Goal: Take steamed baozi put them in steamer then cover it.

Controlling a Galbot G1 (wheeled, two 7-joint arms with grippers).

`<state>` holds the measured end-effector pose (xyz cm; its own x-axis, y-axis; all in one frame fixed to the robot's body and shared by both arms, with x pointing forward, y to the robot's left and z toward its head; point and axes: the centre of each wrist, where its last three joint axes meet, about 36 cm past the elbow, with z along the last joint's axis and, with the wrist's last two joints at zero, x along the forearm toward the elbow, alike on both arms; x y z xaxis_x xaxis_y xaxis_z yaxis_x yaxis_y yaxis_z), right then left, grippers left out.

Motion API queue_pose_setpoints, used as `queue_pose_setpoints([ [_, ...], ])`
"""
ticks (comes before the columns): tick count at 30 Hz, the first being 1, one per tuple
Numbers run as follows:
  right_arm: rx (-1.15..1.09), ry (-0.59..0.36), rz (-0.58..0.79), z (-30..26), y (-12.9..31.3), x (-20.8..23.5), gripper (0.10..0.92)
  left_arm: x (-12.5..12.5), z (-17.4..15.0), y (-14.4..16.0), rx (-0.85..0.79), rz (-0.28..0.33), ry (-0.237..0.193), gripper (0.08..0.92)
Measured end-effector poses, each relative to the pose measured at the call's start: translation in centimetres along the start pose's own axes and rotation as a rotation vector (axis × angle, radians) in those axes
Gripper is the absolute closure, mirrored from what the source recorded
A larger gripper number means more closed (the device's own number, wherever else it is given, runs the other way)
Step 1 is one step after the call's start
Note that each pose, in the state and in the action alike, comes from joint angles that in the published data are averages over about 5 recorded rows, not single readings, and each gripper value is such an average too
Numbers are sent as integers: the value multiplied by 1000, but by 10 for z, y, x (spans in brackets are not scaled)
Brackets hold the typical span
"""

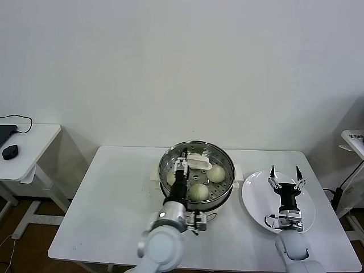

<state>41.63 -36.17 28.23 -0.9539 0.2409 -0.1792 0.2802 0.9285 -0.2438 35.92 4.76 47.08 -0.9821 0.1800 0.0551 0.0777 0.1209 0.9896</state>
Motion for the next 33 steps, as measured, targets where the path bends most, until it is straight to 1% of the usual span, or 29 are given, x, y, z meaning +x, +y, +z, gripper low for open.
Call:
queue_pose_setpoints([
  [3,-8,8,-12,-1,-1,2,200,8,18,14,72,-18,3,177],
  [5,-20,18,-23,-2,-2,4,200,9,33,23,132,-37,8,177],
  [8,-48,40,-42,-3,-3,8,200,5,60,31,239,-69,15,177],
  [11,-82,69,-57,-5,-5,13,200,-5,92,31,358,-89,14,177],
  [17,-141,128,-83,-7,-8,21,200,-24,158,13,626,-77,0,177],
  [22,-179,160,-104,-9,-13,29,200,-30,201,-9,854,-68,-4,177],
  [27,-207,182,-119,-10,-16,36,200,-29,226,-24,1006,-87,-12,177],
  [33,-227,191,-128,-11,-20,43,200,-21,243,-39,1097,-98,-12,177],
])
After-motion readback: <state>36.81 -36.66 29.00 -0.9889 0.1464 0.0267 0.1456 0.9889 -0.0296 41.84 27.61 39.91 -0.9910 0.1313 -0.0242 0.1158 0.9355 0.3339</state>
